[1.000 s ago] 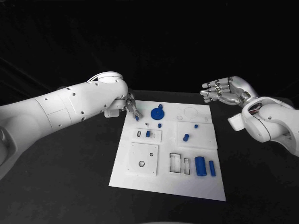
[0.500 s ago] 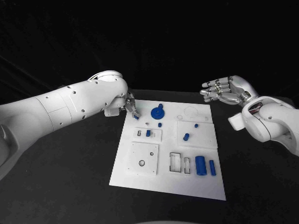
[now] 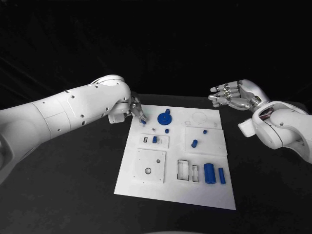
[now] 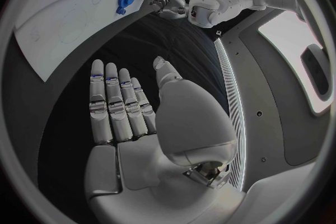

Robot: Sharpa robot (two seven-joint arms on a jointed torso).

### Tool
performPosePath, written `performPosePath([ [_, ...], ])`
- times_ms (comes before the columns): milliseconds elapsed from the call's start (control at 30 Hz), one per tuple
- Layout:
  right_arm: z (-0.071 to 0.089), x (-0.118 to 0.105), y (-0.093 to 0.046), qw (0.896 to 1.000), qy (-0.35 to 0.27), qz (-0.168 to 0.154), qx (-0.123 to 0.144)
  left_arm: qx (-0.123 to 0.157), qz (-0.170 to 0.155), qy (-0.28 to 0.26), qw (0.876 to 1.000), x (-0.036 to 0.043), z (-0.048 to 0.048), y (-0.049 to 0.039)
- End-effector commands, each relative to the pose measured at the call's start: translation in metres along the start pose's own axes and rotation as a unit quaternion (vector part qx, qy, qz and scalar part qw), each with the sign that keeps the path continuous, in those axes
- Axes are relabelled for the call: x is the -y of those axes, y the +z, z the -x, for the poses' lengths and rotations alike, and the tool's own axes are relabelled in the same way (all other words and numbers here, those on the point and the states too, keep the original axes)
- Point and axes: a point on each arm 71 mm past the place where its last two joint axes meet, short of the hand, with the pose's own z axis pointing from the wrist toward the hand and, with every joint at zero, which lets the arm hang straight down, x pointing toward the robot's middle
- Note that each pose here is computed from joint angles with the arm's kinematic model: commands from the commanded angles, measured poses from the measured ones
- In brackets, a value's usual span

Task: Assemble the parts on the task board

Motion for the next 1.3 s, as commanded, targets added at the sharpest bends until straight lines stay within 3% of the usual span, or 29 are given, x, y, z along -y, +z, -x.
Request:
performPosePath([
  [33,-0.001,0.0,0.0,1.0,-0.005,0.004,-0.007,0.025,-0.027,-0.038,0.999,0.0039,0.0003,-0.0058],
  [233,0.0,0.0,-0.001,1.0,-0.005,0.003,-0.006,0.05,-0.05,-0.047,0.996,0.0019,-0.0078,-0.0185],
  [567,0.003,0.002,-0.003,1.0,-0.001,0.0,0.001,0.117,-0.089,-0.042,0.988,-0.0103,-0.0363,-0.0384],
  [733,0.005,0.003,-0.002,1.0,0.007,-0.003,0.005,0.133,-0.099,-0.029,0.986,-0.0125,-0.0482,-0.0469],
  [1000,0.006,0.004,-0.003,1.0,0.012,-0.004,0.008,0.126,-0.097,-0.019,0.987,-0.0135,-0.0601,-0.0514],
  [1300,0.006,0.003,-0.003,1.0,0.013,-0.004,0.008,0.088,-0.084,0.005,0.993,-0.014,-0.0684,-0.0509],
])
